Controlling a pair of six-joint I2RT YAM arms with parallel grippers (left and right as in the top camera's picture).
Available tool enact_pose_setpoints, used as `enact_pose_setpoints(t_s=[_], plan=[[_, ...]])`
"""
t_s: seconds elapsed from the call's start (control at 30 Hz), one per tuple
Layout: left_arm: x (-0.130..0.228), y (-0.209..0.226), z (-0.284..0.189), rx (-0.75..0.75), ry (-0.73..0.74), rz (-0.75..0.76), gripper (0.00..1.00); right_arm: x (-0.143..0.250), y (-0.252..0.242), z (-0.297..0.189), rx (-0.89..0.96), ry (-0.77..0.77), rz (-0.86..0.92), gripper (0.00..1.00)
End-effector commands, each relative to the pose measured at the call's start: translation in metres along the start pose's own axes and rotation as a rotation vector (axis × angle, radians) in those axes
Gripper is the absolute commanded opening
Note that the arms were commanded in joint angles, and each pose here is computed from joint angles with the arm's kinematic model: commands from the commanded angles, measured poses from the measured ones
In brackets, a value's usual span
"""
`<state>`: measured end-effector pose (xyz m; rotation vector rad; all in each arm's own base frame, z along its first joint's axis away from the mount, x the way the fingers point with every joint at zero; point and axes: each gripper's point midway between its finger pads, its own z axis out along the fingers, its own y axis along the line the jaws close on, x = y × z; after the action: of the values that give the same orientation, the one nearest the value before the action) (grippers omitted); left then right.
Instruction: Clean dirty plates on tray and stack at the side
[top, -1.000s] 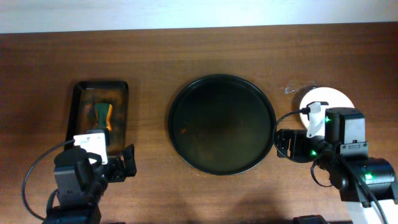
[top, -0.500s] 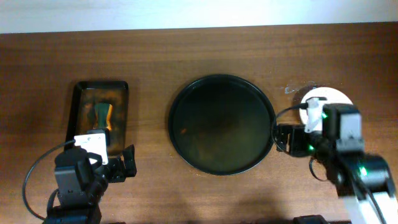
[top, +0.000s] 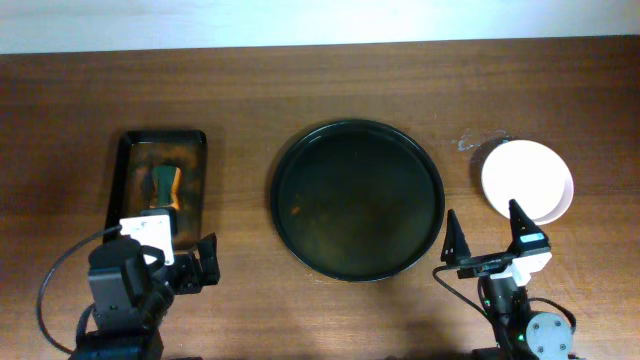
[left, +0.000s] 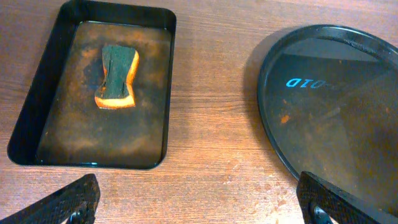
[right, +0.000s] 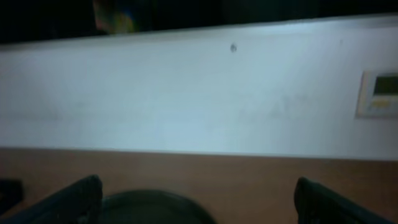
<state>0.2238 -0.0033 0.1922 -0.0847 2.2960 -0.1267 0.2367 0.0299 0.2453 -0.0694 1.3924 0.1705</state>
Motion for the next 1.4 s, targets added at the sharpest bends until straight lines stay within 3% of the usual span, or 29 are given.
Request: enact_pose_setpoints(t_s=[0.0,0.07,0.2,0.8,0.93,1.0,1.1,1.37], plan=[[0.001,-0.002,0.001,0.01,0.001,0.012,0.99,0.012,-0.004,-0.001,0.015,-0.062,-0.017,0.99],[0.001,-0.002,0.001,0.01,0.001,0.012,0.99,0.025,-0.004,-0.001,0.017,-0.007,-0.07,0.99],[0.001,-0.002,0.001,0.01,0.001,0.012,0.99,0.088,-0.006,-0.008,0.011,0.252,-0.092,0.99],[0.001,-0.002,0.0,0.01,0.0,0.012,0.99,0.087,-0.006,-0.008,0.011,0.249,-0.092,0.99],[0.003,-0.004,-0.011,0.014,-0.063,0.027,0.99,0.087,-0.006,-0.008,0.011,0.249,-0.092,0.99],[0.027,-0.009,-0.009,0.035,-0.134,0.067,0.99,0.087,-0.006,-0.008,0.011,0.249,-0.092,0.99],[0.035,-0.013,0.006,0.068,-0.262,0.093,0.99,0.087,-0.006,-0.008,0.011,0.249,-0.092,0.99],[-0.005,-0.028,0.021,0.147,-0.751,0.144,0.99,0.087,-0.006,-0.008,0.011,0.249,-0.092,0.98]])
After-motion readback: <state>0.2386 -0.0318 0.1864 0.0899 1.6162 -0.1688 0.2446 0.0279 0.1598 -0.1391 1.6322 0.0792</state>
